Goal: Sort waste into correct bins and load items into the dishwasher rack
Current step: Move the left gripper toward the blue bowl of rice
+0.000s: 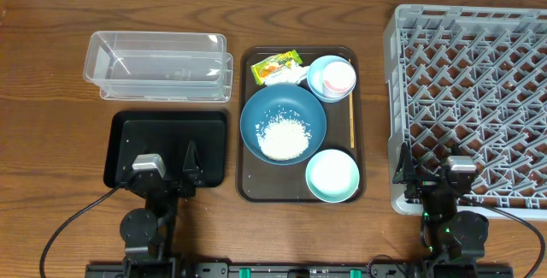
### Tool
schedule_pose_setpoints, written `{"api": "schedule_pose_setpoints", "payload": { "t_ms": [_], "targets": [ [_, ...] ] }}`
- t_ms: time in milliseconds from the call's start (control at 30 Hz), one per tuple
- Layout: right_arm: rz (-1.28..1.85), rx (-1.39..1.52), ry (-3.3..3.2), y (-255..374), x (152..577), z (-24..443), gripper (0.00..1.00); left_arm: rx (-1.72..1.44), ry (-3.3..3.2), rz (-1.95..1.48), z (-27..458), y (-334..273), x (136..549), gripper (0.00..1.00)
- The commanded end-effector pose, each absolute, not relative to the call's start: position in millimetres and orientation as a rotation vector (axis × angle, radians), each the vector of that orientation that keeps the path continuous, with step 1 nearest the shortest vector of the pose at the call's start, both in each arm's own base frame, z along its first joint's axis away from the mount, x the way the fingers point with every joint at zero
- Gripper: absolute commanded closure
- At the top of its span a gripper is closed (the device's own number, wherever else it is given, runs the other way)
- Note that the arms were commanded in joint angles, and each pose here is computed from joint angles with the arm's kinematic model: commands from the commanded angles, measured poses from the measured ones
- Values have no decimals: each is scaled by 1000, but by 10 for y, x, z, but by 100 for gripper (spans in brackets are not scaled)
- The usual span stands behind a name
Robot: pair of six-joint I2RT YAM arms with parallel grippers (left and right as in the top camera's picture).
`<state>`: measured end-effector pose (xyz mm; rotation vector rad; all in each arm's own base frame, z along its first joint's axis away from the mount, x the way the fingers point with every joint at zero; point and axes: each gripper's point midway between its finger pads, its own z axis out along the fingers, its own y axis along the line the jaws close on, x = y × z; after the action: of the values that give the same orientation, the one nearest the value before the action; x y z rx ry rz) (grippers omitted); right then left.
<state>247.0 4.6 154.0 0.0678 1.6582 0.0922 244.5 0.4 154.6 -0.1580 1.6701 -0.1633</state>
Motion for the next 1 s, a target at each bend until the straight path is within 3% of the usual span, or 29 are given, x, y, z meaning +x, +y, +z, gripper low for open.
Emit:
{"api": "schedule_pose_setpoints", "payload": {
  "t_ms": [0, 567, 767, 967],
  "targets": [
    [77, 64, 1666, 28, 2470, 1519, 1, -151, 1711, -167, 1392, -11, 2442, 2],
    [78, 64, 1666, 29, 2470, 1519, 1, -153, 1710, -173, 1394, -16, 2442, 2],
    [77, 63, 1666, 29, 2470, 1518, 1, -275, 1739, -882, 1468, -694, 2292, 2],
    [78, 64, 1666, 29, 2470, 1518, 1, -303, 1737, -1184, 1611, -958, 2152, 2]
  ]
}}
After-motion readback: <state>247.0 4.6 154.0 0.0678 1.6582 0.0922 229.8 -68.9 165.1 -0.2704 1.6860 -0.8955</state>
